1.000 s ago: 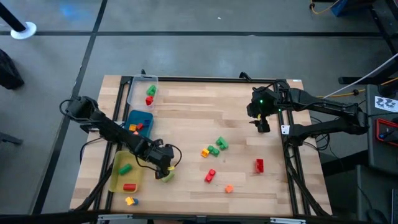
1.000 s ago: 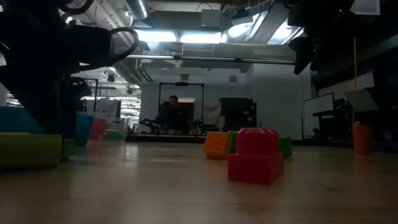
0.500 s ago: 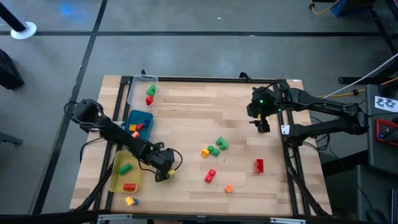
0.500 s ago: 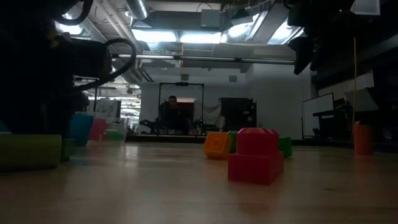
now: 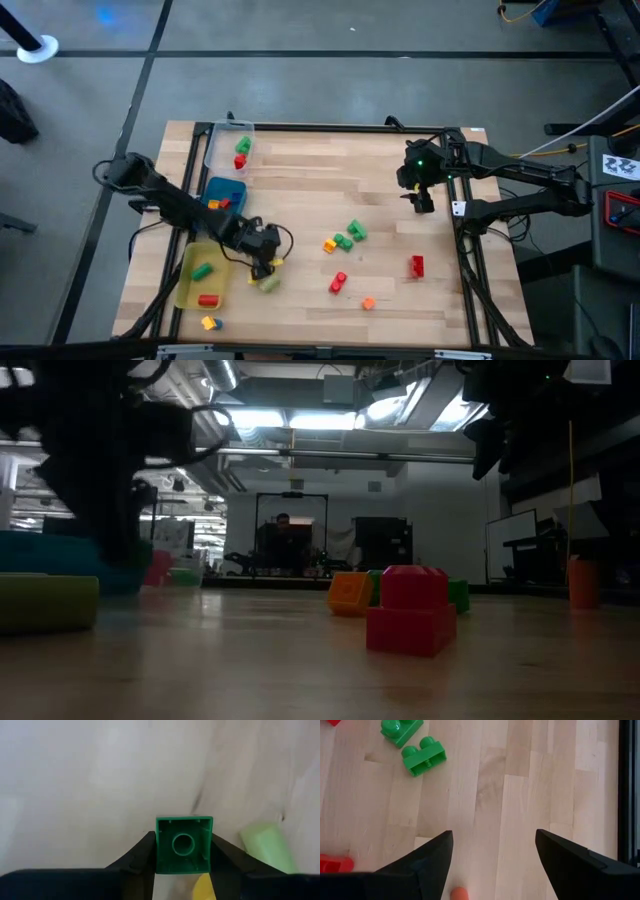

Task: Sort blocks by size
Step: Put the green 4 stud game piece into the blue bin

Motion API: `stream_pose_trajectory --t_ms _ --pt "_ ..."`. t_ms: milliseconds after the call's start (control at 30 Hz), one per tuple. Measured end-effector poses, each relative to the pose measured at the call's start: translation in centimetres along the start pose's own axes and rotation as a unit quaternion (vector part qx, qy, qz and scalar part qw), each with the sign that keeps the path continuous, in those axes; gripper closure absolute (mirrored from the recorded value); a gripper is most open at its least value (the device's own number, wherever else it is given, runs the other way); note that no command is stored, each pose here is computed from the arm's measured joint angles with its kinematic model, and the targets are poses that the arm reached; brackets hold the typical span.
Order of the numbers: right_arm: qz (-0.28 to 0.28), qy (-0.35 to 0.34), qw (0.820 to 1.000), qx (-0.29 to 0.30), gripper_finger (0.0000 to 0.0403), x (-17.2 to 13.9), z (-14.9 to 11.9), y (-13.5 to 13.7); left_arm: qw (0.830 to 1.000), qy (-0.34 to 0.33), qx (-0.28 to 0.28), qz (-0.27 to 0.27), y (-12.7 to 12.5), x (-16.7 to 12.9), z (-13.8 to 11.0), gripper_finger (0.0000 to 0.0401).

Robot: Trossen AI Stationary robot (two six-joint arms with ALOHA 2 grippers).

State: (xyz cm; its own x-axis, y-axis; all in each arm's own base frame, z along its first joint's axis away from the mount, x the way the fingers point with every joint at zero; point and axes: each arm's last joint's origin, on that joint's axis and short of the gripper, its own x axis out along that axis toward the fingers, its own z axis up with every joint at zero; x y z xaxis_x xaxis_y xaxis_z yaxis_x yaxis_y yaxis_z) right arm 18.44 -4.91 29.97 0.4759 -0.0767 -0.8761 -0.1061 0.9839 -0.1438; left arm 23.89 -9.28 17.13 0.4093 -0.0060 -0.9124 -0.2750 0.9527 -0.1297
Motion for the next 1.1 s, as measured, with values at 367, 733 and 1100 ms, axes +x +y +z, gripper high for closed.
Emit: stream_pose_trajectory --t_ms 367,733,1100 --pt "-0.006 -0.015 1.000 -0.002 0.0118 0.0 0.3 -0.1 0.992 0.010 -0.115 0.047 5.9 -8.1 -1.6 0.0264" --pt "0.020 -0.052 0.998 0.004 0.0118 3.9 -0.8 0.4 0.945 0.066 -0.283 0.153 9.4 -11.5 -5.2 0.0254" --pt "0.044 -0.113 0.991 -0.051 0.0118 6.5 -0.5 3.2 0.938 0.071 -0.288 0.177 9.7 -11.1 -5.5 0.0247"
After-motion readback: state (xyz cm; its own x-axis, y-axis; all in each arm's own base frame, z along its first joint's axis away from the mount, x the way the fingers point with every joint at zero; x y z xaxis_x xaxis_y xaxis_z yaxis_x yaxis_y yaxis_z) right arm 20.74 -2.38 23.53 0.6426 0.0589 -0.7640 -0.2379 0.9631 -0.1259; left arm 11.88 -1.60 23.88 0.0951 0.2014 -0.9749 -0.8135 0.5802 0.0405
